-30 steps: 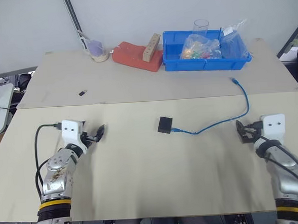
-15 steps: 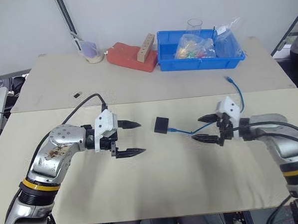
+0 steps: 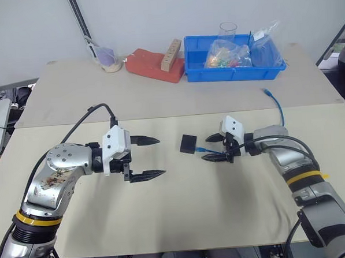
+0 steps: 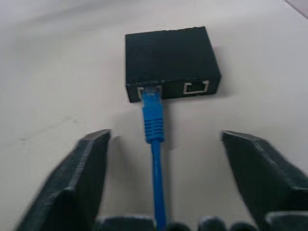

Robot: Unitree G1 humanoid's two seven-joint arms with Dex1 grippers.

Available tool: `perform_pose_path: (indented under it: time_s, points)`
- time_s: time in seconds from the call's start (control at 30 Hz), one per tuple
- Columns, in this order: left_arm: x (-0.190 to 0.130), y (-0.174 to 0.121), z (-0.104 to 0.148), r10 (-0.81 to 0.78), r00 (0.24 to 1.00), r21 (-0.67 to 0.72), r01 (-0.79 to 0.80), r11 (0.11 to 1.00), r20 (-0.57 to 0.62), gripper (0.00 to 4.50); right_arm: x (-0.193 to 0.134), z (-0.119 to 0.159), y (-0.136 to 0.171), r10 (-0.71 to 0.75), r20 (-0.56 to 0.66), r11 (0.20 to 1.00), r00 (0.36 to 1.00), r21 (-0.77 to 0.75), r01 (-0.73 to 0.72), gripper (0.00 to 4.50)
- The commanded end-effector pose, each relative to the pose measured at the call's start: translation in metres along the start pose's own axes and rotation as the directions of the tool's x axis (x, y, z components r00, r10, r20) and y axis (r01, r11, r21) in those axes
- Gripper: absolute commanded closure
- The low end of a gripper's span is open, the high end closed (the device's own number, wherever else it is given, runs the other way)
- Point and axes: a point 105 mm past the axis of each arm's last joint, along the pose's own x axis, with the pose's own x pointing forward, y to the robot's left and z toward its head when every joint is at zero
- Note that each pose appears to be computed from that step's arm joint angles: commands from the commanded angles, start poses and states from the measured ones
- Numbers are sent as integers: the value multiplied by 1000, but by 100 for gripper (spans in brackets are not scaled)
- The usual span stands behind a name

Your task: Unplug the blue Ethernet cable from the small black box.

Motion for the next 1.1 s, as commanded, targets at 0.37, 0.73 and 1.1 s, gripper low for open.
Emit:
perform_pose_path:
  time_s: [0.37, 0.73, 1.1]
  points:
    - [-2, 6, -2, 51, 998, -54, -49, 997, 31, 0, 1, 14, 0, 23, 49, 998, 999, -57, -20, 447]
    - [1, 44, -5, 244, 942, -647, -39, 762, 230, 0, -38, 90, 11, -141, 258, 632, 956, -720, 287, 447]
    - [27, 50, 5, 137, 951, -629, 72, 774, 277, 0, -25, 117, 42, -63, 324, 335, 944, -884, 326, 447]
